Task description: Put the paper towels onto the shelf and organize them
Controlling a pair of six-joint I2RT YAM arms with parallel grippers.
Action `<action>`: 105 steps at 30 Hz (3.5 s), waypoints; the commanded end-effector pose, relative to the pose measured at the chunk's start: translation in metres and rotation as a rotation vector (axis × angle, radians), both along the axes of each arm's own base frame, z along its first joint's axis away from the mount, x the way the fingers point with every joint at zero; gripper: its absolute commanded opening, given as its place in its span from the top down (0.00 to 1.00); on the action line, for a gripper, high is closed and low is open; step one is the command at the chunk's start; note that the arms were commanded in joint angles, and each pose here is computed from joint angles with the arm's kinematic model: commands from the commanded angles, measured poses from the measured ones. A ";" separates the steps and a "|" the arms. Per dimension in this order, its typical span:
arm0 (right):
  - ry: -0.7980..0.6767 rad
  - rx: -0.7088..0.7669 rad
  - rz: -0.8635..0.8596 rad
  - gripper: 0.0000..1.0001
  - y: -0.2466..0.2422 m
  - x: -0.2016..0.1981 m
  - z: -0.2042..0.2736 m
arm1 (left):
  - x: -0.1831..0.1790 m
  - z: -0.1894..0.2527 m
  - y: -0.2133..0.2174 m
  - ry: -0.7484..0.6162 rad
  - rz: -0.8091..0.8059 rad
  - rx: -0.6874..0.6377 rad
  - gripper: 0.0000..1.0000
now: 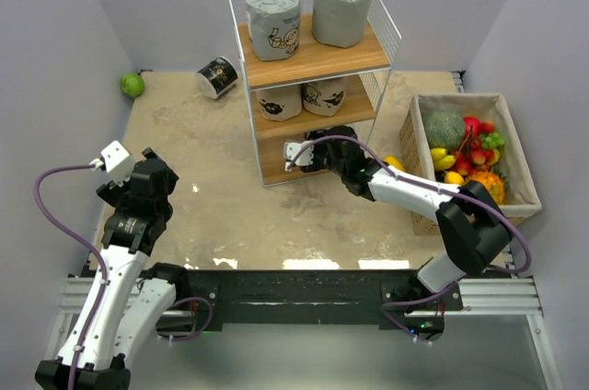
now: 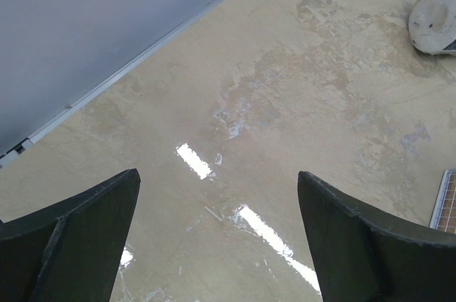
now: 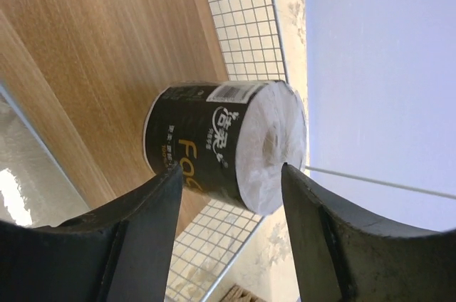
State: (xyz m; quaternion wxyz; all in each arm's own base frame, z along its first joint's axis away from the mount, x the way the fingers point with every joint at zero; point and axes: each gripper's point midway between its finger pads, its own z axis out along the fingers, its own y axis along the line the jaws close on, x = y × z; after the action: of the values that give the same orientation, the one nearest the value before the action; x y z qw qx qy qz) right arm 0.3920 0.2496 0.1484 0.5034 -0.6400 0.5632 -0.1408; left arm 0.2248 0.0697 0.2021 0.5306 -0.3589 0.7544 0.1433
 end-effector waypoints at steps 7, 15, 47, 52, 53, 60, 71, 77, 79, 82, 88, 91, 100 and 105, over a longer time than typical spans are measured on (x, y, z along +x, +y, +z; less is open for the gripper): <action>0.119 0.206 0.014 0.38 0.015 -0.077 0.048 | 0.030 0.021 -0.036 -0.116 -0.254 -0.035 0.04; 0.549 0.474 0.186 0.30 0.061 -0.206 0.051 | 0.097 0.055 -0.088 -0.221 -0.498 -0.147 0.09; 0.758 1.330 0.069 0.01 0.031 -0.256 0.188 | 0.407 -0.034 -0.078 -0.355 -0.718 -0.290 0.09; 0.695 1.301 0.038 0.01 0.038 -0.242 0.191 | 0.430 -0.059 -0.082 -0.368 -0.732 -0.332 0.09; 0.703 1.279 0.031 0.01 0.044 -0.240 0.186 | 0.434 -0.058 -0.082 -0.384 -0.738 -0.331 0.09; 0.707 1.240 0.023 0.01 0.063 -0.232 0.183 | 0.460 -0.083 -0.090 -0.405 -0.759 -0.395 0.12; 0.665 1.204 -0.006 0.01 0.074 -0.218 0.184 | 0.476 -0.068 -0.105 -0.484 -0.847 -0.442 0.43; 0.690 1.219 -0.089 0.03 0.071 -0.213 0.182 | 0.439 -0.046 -0.099 -0.447 -0.830 -0.422 0.55; 0.714 1.224 -0.144 0.03 0.066 -0.213 0.174 | 0.417 -0.038 -0.099 -0.432 -0.833 -0.433 0.57; 0.747 1.238 -0.204 0.03 0.057 -0.215 0.164 | 0.378 -0.034 -0.096 -0.398 -0.817 -0.453 0.58; 0.799 1.294 -0.283 0.02 0.035 -0.224 0.157 | 0.284 -0.036 -0.105 -0.270 -0.790 -0.517 0.63; 0.820 1.322 -0.287 0.02 0.026 -0.230 0.159 | 0.231 -0.041 -0.105 -0.191 -0.732 -0.534 0.64; 0.872 1.248 -0.321 0.02 0.013 -0.243 0.148 | 0.101 -0.024 -0.117 -0.102 -0.744 -0.517 0.63; 0.969 1.350 -0.262 0.03 0.028 -0.251 0.160 | 0.039 -0.002 -0.157 -0.213 -0.913 -0.637 0.61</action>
State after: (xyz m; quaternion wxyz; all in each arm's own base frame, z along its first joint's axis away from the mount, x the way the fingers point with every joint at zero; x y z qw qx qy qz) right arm 0.1483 0.2654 0.2862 0.4712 -0.1495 0.7748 0.3940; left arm 0.3096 -0.0555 0.1975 0.5069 -0.1840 0.7894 -0.2933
